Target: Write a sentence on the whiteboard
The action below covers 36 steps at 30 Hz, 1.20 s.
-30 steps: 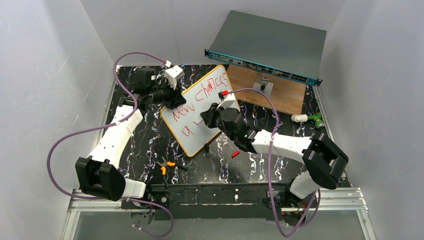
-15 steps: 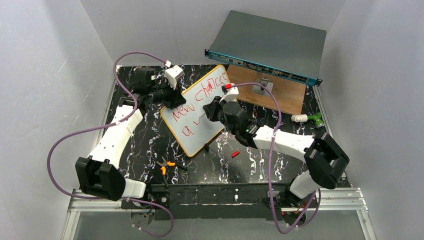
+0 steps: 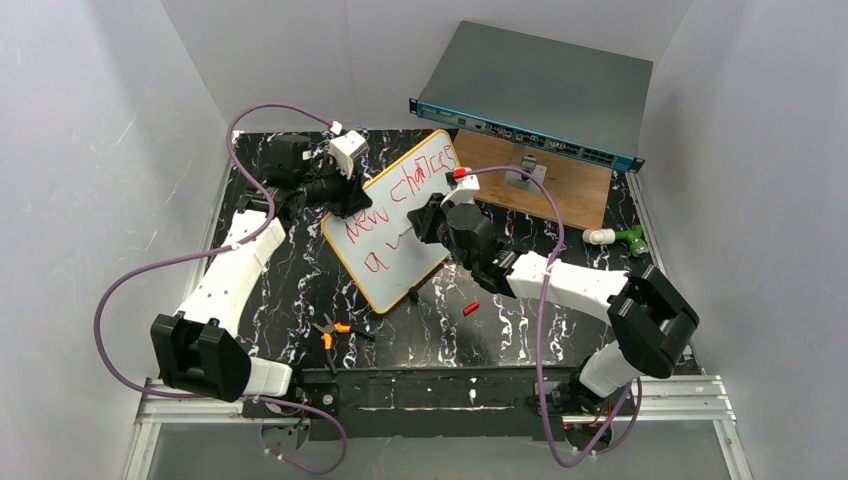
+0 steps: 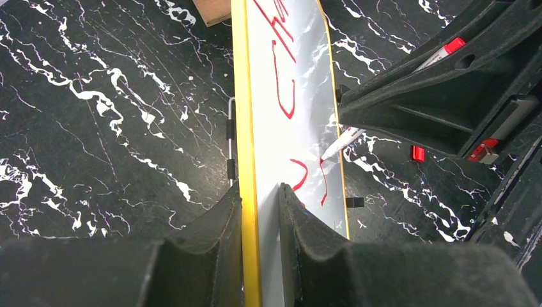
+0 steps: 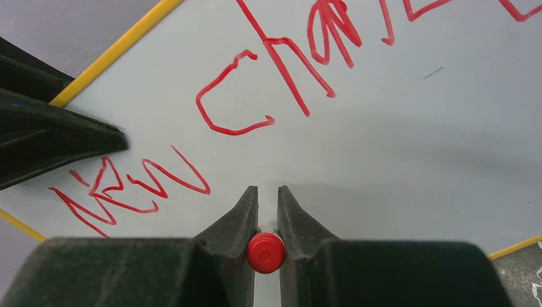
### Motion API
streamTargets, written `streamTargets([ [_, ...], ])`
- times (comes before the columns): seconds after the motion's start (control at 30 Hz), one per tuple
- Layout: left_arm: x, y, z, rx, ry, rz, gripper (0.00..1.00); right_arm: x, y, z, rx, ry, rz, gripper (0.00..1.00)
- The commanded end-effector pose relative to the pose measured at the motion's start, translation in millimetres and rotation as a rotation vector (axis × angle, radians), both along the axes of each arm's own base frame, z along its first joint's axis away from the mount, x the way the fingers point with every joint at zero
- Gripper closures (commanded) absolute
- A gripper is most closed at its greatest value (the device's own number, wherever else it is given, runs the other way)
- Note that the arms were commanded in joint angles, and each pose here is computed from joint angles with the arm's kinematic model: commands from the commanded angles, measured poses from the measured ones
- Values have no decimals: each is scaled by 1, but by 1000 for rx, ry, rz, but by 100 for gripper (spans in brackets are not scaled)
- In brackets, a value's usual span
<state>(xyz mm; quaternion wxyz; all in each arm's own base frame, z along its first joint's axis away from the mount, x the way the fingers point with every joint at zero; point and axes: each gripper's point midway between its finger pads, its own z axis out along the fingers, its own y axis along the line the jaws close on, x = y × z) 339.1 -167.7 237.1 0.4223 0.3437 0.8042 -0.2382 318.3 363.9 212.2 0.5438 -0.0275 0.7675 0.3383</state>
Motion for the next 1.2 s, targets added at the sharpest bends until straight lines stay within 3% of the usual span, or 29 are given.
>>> streamTargets([
  [0.0,-8,8,-23,105,19,-39,100,12,-17,-13,-23,8,-69,99],
  [0.3,-7,9,-23,107,18,-38,100,11,-22,-23,-46,20,-65,99],
  [0.8,-7,8,-22,102,19,-40,100,38,-11,39,20,-86,-72,99],
  [1.17,-5,8,-23,101,18,-36,100,18,-26,28,31,-58,-58,99],
])
